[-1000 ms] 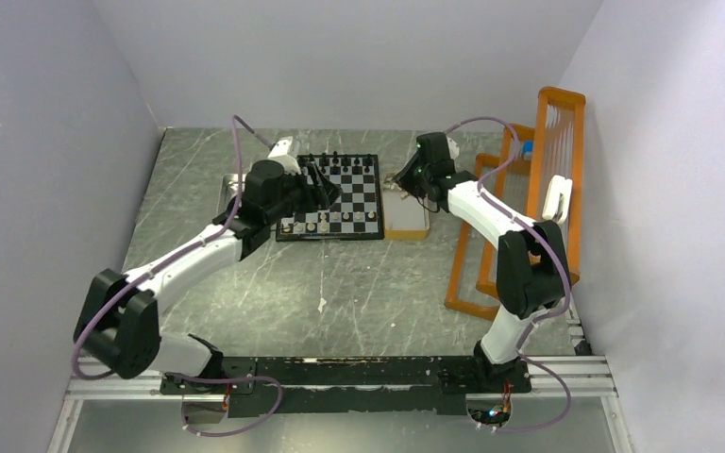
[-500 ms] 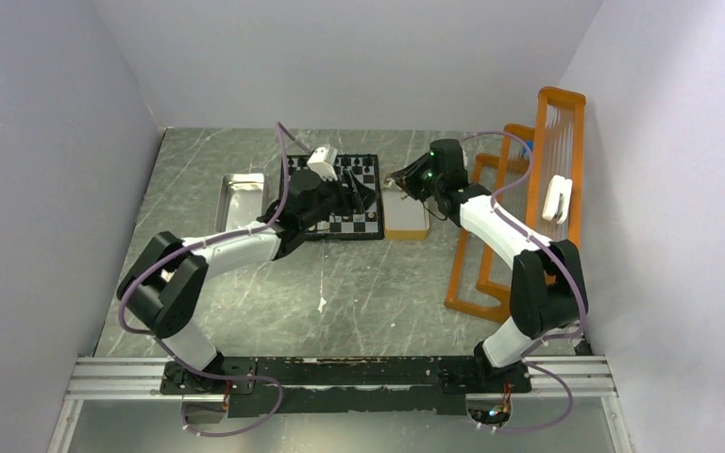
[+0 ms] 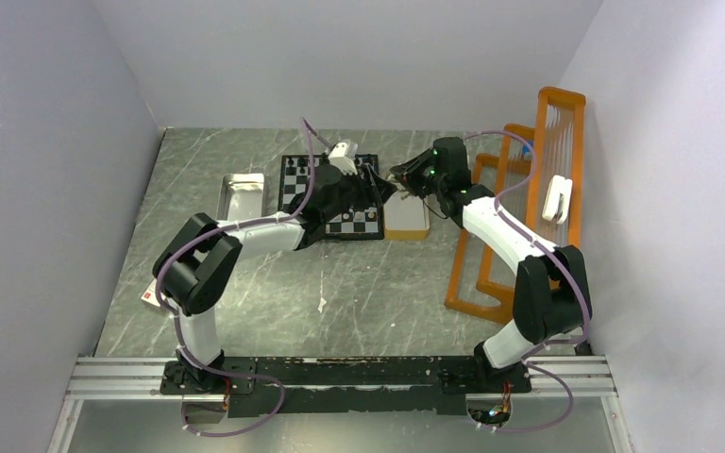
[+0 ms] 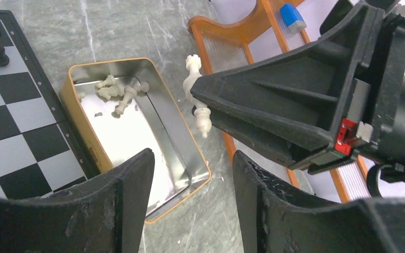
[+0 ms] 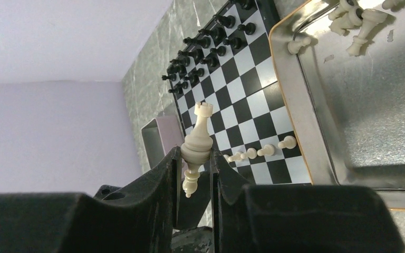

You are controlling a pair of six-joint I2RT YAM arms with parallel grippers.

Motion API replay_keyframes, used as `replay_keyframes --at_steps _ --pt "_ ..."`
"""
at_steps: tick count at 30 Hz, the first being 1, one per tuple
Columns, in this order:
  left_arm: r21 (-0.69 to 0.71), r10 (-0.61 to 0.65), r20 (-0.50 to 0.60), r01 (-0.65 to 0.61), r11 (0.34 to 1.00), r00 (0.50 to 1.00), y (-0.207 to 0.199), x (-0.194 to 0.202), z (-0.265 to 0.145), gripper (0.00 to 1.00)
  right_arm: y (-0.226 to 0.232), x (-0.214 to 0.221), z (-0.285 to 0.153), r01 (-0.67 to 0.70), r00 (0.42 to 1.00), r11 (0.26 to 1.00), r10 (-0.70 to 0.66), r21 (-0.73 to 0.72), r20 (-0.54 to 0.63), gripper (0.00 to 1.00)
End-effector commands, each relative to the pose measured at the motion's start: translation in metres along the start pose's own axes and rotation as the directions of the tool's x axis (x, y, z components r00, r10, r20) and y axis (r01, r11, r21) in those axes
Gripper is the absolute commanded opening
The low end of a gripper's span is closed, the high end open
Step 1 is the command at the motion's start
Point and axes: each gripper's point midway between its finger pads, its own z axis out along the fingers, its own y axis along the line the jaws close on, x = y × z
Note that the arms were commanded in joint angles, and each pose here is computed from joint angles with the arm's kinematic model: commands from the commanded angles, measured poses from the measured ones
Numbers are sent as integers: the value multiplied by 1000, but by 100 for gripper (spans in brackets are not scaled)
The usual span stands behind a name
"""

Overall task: Set up the chess pieces on the board
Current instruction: Place the chess piece on the chessboard.

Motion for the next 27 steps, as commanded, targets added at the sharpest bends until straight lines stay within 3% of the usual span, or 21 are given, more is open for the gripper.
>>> replay_keyframes --at_steps 1,18,27 --pt "58 7 89 -12 998 996 -23 -26 14 60 7 -6 -9 -29 999 999 30 -41 22 19" --pt "52 5 94 -9 999 996 -23 -25 26 48 10 -3 -8 -45 999 998 45 -54 6 18" --pt "43 37 96 -41 998 995 -20 -23 20 22 3 1 -5 -39 999 998 39 -56 2 20"
